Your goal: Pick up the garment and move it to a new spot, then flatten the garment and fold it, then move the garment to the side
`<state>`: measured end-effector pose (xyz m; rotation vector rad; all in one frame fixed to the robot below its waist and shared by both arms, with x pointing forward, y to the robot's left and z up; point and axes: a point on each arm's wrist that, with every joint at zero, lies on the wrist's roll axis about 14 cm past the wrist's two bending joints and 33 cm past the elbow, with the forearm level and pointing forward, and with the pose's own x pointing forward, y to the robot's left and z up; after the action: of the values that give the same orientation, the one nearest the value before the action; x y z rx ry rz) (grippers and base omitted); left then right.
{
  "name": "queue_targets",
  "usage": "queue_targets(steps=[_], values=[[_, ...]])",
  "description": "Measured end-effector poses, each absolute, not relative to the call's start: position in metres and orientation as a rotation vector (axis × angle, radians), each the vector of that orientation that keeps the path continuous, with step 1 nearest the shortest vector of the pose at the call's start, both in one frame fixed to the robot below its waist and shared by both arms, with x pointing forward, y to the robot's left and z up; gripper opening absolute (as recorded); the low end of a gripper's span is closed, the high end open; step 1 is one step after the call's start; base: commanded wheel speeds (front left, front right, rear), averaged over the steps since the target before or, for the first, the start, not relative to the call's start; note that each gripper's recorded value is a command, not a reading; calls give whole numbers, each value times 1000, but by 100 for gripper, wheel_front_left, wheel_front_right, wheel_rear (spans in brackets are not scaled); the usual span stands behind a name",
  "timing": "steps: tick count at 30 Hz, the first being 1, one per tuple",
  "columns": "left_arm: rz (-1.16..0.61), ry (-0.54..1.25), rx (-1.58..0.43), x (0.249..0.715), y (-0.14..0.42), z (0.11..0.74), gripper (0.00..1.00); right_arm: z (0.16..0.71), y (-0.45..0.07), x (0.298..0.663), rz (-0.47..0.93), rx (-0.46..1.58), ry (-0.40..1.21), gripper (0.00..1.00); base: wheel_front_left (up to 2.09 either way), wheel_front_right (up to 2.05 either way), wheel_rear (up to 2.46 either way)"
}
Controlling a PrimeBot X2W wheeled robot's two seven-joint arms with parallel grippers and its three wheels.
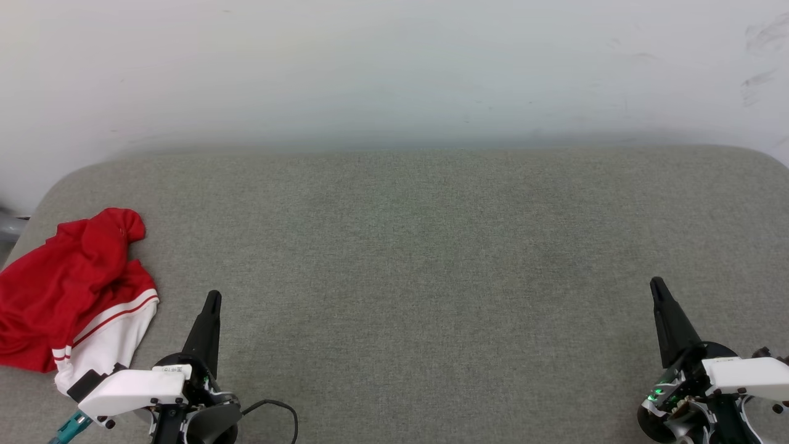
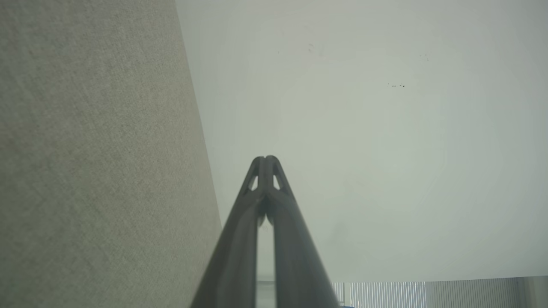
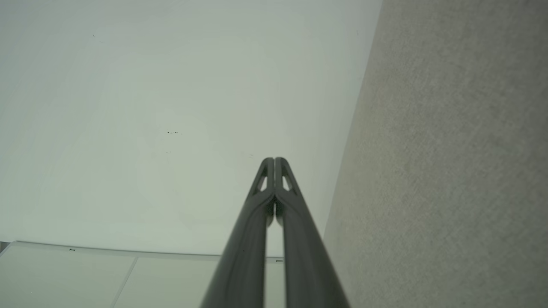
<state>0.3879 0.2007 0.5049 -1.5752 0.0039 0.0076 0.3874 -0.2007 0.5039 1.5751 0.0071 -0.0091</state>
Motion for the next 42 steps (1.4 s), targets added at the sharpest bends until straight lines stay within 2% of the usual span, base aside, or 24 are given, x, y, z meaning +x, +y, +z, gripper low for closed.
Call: queue_targets(steps=[25, 26, 31, 42], values=[[8, 4, -1575, 388, 201, 505, 0, 504, -201, 387, -9, 1575, 7, 0, 0, 0, 0], [12, 8, -1576, 387, 200, 503, 100, 502, -201, 387, -14, 1576, 12, 100, 0, 0, 0], [65, 65, -1580, 376, 198, 479, 100, 478, -201, 374, -76, 1580, 63, 100, 0, 0, 0], [10, 33, -1552, 379, 184, 497, 100, 489, -195, 374, -55, 1549, 26, 100, 0, 0, 0]])
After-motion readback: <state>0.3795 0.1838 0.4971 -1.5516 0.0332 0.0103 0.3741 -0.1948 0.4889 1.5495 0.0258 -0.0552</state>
